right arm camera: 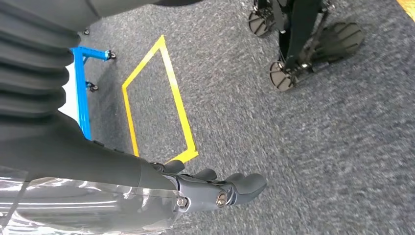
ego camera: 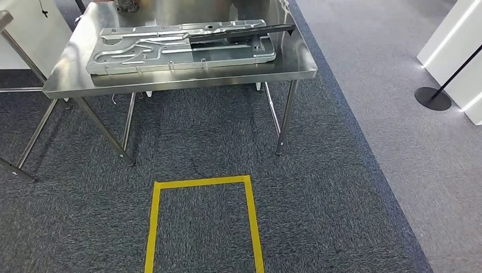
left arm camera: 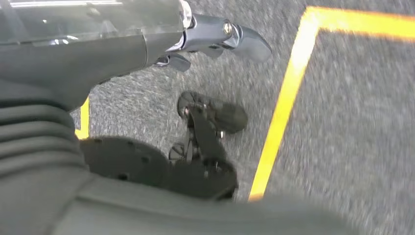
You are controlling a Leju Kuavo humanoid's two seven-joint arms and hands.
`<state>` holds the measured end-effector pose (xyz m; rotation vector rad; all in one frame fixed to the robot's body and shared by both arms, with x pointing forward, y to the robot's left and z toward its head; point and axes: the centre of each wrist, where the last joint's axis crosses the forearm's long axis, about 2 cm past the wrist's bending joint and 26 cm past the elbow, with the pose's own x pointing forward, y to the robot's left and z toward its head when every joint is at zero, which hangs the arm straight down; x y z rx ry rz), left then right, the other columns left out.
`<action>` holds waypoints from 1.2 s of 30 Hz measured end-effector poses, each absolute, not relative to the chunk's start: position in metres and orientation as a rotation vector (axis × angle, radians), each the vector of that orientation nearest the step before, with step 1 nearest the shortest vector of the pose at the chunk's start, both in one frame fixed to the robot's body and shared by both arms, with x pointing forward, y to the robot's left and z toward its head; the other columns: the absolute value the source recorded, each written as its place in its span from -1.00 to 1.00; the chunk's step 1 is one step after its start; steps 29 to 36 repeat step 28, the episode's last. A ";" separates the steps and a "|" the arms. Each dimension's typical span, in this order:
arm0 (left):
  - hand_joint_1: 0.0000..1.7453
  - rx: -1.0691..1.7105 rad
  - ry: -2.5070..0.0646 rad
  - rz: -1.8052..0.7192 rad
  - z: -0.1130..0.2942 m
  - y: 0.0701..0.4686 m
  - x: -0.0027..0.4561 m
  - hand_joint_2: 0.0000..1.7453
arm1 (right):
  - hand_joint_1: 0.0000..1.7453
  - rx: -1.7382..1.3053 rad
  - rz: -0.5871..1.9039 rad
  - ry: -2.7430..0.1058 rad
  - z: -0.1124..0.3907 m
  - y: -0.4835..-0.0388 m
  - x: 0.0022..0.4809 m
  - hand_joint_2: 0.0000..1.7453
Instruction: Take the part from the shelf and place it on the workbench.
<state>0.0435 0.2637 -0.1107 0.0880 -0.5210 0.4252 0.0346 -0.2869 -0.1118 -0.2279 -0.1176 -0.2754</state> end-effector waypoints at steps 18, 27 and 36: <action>-1.00 0.089 -0.434 0.316 -0.112 0.287 0.031 -1.00 | -1.00 -0.191 -0.220 -0.145 -0.113 -0.295 0.025 -1.00; -1.00 0.088 -0.391 0.243 -0.112 0.295 0.025 -1.00 | -1.00 -0.161 -0.171 -0.177 -0.112 -0.299 0.022 -1.00; -1.00 0.088 -0.389 0.239 -0.112 0.295 0.025 -1.00 | -1.00 -0.160 -0.168 -0.178 -0.112 -0.299 0.021 -1.00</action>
